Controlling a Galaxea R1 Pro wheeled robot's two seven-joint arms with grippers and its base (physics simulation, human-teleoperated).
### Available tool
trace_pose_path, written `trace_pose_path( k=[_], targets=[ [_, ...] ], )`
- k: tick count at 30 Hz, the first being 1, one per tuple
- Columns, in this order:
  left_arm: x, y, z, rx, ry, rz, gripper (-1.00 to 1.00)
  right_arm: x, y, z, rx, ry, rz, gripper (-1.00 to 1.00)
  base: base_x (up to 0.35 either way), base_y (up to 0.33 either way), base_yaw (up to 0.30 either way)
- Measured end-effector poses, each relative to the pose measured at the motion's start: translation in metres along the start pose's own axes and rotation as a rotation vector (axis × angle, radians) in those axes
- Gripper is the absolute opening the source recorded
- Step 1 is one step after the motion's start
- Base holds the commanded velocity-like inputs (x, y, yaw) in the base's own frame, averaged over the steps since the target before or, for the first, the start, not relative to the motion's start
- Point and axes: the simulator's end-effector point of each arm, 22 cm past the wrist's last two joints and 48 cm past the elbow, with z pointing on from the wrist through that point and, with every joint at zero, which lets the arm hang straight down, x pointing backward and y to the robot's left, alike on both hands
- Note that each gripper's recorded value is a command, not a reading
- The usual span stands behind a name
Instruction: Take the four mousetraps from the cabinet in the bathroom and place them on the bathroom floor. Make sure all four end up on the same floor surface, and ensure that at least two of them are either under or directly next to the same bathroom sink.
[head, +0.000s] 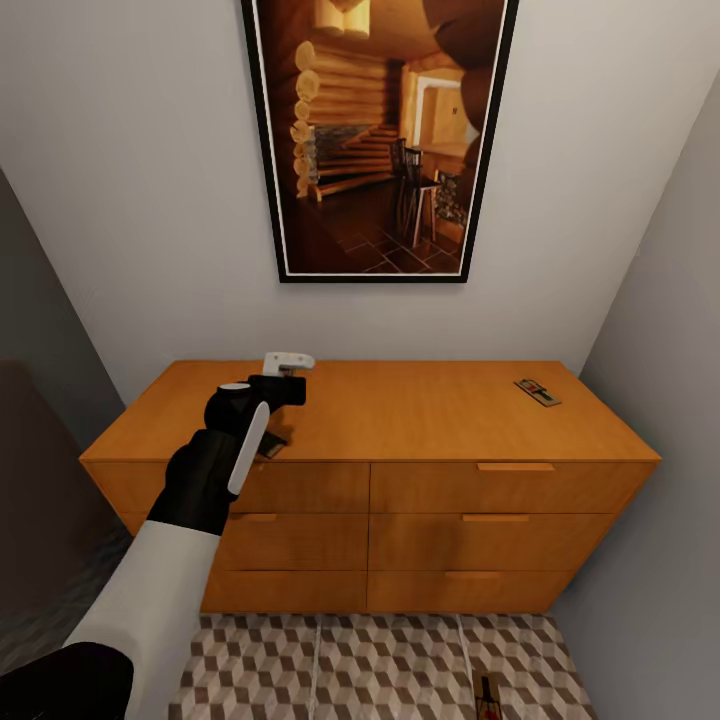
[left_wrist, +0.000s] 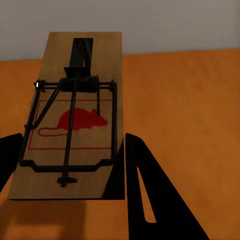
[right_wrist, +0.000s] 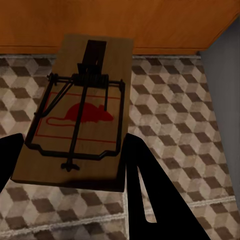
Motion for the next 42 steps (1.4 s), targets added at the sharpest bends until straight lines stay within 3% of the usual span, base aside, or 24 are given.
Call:
trace_pose_path(
  k=[42],
  targets=[
    [0.017, 0.004, 0.003, -0.005, 0.026, 0.000, -1.00, 0.000, 0.000, 0.000, 0.000, 0.001, 0.000, -1.00, -0.322, 0.000, 0.000]
  ],
)
